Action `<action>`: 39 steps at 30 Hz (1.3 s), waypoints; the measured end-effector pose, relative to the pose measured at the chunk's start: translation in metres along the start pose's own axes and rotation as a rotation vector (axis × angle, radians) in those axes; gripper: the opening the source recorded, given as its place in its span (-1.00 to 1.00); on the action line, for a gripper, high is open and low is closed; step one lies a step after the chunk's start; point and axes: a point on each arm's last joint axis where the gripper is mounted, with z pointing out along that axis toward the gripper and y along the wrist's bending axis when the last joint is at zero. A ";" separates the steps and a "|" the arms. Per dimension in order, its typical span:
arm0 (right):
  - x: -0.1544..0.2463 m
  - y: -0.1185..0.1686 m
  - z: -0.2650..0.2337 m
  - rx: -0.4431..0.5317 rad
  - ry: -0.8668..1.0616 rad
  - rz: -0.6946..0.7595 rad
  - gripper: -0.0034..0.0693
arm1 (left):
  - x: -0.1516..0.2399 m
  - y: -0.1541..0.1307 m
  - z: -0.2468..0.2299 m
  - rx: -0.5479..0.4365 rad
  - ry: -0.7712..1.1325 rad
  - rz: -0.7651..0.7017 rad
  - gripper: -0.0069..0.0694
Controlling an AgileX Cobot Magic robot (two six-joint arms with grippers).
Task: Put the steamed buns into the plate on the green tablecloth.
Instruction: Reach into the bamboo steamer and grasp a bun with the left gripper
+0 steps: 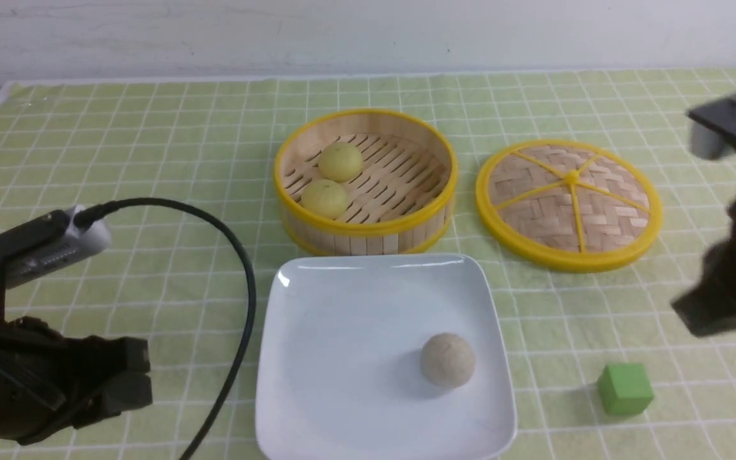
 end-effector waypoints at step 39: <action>0.071 -0.009 0.017 -0.022 -0.469 0.016 -0.91 | -0.219 -0.143 0.213 -0.155 0.055 0.223 0.19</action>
